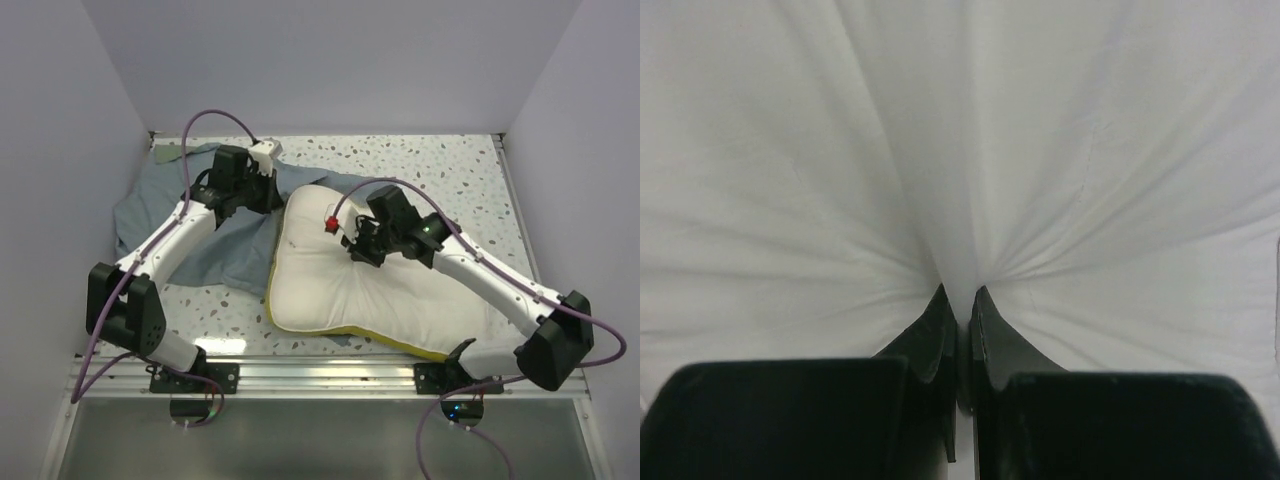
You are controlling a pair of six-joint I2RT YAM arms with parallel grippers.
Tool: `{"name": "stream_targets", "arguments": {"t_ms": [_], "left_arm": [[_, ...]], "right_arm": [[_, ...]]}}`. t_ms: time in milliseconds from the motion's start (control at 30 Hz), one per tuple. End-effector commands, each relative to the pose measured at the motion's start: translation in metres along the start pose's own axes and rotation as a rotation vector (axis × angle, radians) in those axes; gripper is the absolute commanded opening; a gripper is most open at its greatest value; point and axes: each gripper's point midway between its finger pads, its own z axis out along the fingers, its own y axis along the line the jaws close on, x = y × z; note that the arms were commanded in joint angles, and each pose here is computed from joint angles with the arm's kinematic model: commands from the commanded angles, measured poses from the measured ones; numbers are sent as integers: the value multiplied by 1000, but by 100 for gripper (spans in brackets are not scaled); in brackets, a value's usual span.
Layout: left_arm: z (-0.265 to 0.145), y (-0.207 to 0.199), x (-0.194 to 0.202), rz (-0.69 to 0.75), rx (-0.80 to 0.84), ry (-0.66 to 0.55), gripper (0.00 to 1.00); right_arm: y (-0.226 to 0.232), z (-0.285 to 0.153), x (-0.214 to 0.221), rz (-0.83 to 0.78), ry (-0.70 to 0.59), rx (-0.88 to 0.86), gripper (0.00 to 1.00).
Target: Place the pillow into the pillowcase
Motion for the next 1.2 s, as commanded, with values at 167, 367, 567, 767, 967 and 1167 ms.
{"name": "stream_targets", "arguments": {"t_ms": [167, 367, 567, 767, 967, 1167], "left_arm": [[-18, -17, -11, 74, 98, -53, 0], [-22, -26, -2, 125, 161, -14, 0], [-24, -29, 24, 162, 203, 46, 0], [-23, -29, 40, 199, 229, 88, 0], [-23, -36, 46, 229, 296, 113, 5], [-25, -39, 57, 252, 340, 170, 8]], "right_arm": [[52, -13, 19, -220, 49, -333, 0], [27, 23, 27, -262, 122, -291, 0], [-13, 32, -10, -151, 66, -223, 0], [-36, 34, -32, -178, 51, -202, 0], [-49, 57, -30, -239, 115, -234, 0], [-91, 86, -34, -217, 128, -147, 0]]}}
